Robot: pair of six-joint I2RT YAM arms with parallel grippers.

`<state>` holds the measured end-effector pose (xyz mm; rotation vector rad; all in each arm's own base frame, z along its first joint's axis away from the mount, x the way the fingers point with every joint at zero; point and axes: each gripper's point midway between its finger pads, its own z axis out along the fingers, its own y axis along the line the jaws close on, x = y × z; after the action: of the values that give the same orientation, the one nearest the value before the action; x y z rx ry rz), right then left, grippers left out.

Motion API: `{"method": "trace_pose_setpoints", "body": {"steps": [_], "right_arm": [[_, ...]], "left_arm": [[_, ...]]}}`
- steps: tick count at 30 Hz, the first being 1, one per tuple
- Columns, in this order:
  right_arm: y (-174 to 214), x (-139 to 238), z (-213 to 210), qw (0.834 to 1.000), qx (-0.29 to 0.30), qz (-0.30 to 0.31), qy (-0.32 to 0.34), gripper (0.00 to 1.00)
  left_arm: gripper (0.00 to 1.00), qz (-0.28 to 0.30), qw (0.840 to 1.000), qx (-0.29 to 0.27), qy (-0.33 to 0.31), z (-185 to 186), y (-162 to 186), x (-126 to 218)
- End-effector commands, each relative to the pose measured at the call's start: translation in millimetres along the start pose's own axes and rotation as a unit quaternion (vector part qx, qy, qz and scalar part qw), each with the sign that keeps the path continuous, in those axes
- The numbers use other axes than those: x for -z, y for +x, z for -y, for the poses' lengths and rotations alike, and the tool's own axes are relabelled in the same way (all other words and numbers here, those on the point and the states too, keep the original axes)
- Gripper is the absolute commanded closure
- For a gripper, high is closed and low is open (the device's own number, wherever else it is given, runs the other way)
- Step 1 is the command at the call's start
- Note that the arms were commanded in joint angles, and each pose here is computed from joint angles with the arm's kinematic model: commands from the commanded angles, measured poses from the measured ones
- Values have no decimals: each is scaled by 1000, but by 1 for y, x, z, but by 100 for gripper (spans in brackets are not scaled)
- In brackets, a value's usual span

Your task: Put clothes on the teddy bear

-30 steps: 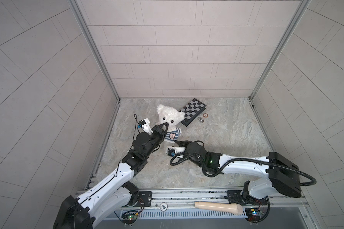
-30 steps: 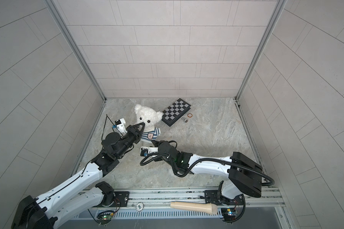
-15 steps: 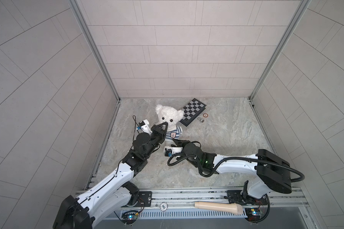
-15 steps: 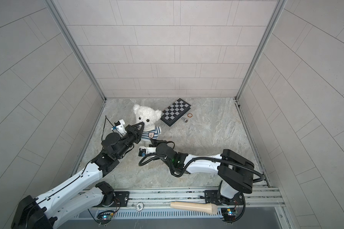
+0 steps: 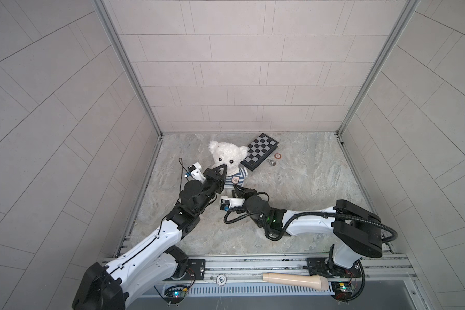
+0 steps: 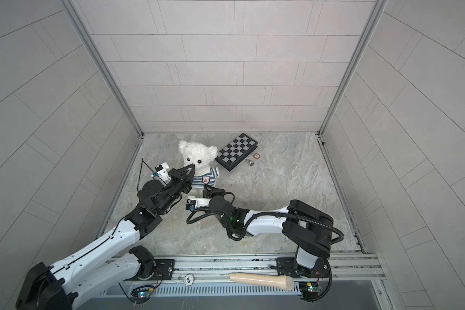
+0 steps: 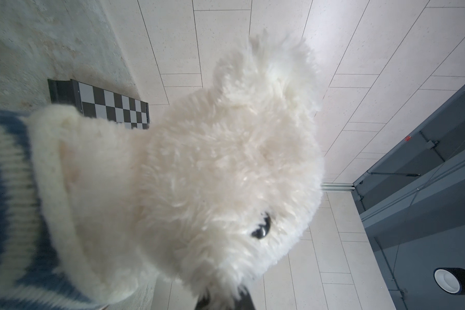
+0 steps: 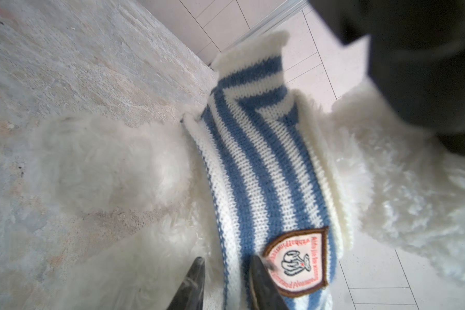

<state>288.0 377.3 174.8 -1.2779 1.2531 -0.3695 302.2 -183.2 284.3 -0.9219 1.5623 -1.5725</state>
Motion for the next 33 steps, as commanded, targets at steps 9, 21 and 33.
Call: {"method": "trace_pose_setpoints", "body": {"steps": [9, 21, 33], "right_arm": [[5, -11, 17, 995, 33, -42, 88, 97], [8, 3, 0, 997, 41, -31, 55, 100], [14, 33, -13, 999, 27, 11, 26, 100]], "left_arm": [[100, -5, 999, 18, 49, 23, 3, 4], [100, -5, 998, 17, 65, 28, 3, 5], [100, -17, 997, 2, 79, 37, 7, 1]]}}
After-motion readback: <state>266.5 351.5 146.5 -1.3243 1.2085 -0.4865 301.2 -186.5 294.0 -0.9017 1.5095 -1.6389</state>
